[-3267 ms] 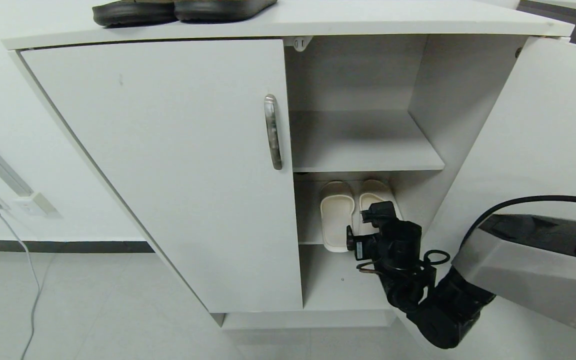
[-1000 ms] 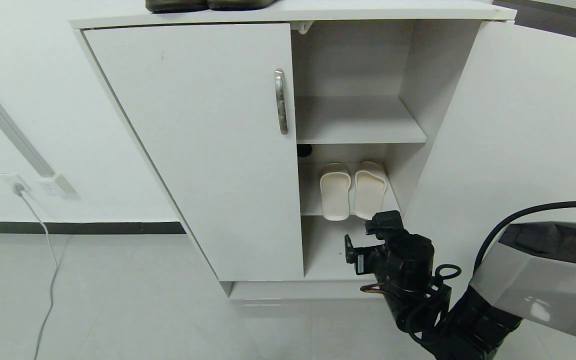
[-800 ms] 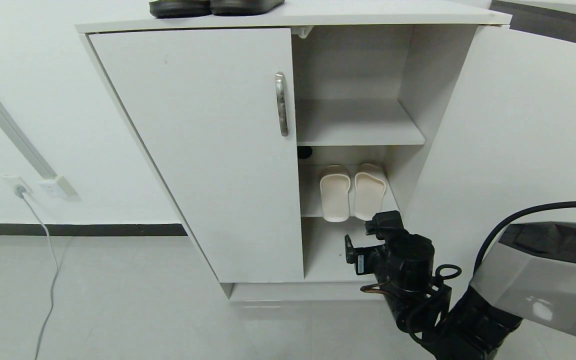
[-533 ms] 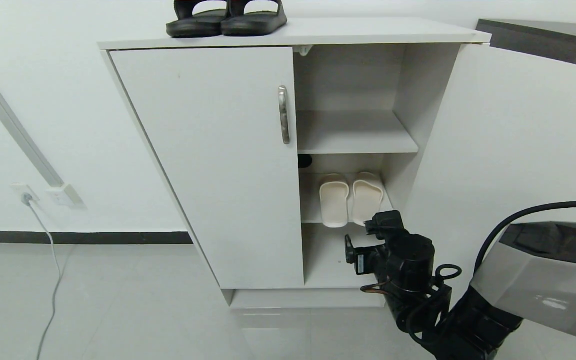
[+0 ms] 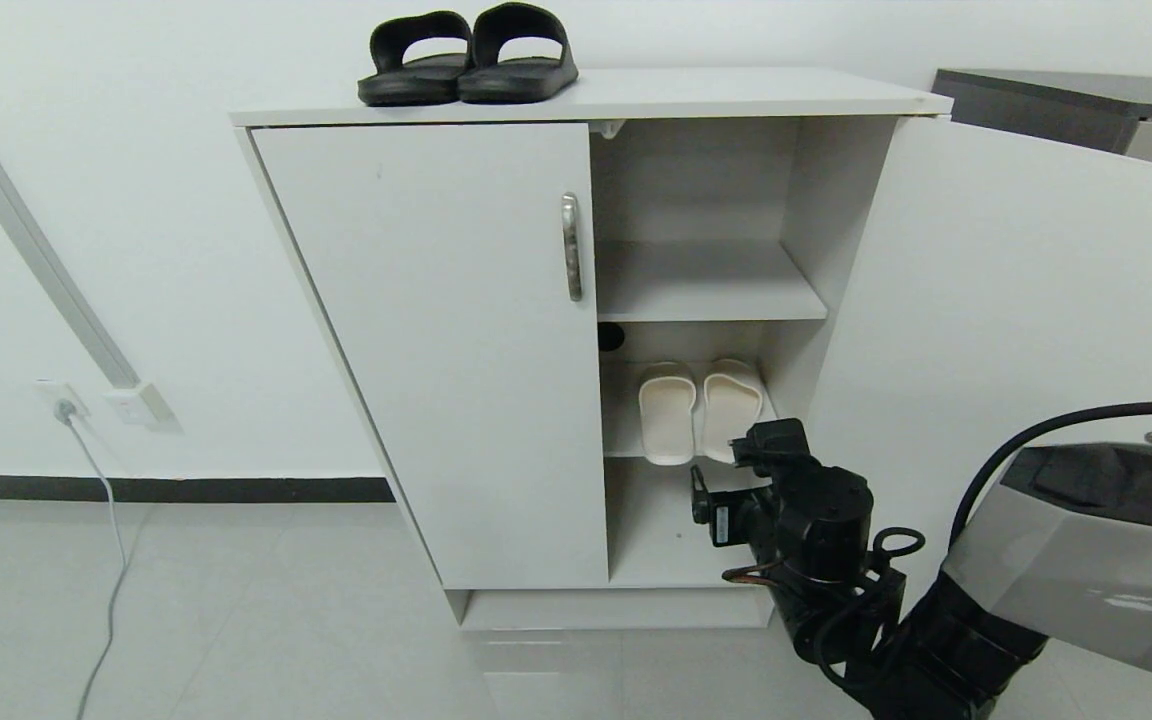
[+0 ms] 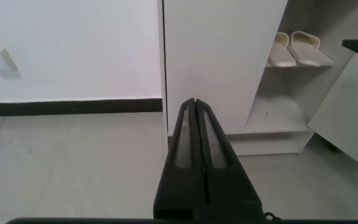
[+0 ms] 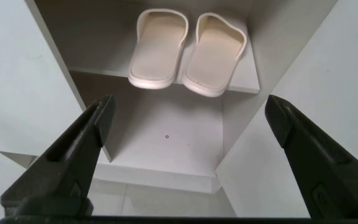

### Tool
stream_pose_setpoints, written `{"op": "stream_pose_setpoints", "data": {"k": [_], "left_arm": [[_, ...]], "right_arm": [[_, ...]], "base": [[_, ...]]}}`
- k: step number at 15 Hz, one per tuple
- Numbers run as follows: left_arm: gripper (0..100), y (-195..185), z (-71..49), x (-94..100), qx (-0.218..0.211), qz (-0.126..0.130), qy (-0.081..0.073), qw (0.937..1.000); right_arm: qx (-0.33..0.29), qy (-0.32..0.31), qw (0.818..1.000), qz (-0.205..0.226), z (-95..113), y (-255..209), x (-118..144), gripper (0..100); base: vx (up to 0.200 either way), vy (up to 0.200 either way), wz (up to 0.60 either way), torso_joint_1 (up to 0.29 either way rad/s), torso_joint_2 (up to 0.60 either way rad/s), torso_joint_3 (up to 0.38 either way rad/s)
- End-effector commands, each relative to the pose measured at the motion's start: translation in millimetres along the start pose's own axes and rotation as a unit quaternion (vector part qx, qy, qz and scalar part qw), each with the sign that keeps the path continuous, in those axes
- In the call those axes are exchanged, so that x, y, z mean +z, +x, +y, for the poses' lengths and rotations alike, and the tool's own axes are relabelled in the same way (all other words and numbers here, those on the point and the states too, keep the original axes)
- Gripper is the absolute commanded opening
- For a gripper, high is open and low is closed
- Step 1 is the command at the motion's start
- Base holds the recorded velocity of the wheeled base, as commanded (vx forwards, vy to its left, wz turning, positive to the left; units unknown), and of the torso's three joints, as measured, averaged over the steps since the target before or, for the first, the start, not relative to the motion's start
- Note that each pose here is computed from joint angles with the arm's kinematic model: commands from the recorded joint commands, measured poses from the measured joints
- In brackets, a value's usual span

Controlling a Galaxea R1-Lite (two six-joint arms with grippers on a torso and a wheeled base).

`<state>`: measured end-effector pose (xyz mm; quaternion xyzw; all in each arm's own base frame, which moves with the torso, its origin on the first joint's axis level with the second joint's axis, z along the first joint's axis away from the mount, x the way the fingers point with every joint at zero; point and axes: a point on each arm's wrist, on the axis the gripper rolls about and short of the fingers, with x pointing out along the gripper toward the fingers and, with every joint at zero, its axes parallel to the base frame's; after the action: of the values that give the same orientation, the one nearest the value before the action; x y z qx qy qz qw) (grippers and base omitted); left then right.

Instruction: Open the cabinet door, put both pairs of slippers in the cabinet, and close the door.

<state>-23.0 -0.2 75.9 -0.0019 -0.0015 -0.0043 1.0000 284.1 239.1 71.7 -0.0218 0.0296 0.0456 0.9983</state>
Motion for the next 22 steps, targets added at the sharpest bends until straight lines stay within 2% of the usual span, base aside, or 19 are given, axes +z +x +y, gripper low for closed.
{"op": "stream_pose_setpoints", "data": {"k": [1,6,22], "left_arm": [[0,0.1,0.0,0.0,0.000,0.001,0.000,1.0000],[0,0.1,0.0,0.0,0.000,0.001,0.000,1.0000],[0,0.1,0.0,0.0,0.000,0.001,0.000,1.0000]], "right_arm": [[0.000,0.000,1.000,-0.001,0.1,-0.1,0.2,100],[0.000,-0.001,1.000,0.001,0.4,0.3,-1.4,100],[0.000,-0.002,1.000,0.002,0.6,0.6,-1.8,100]], "base": [[0.000,0.000,0.00,0.000,0.00,0.000],[0.000,0.000,0.00,0.000,0.00,0.000],[0.000,0.200,0.00,0.004,0.00,0.003]]}}
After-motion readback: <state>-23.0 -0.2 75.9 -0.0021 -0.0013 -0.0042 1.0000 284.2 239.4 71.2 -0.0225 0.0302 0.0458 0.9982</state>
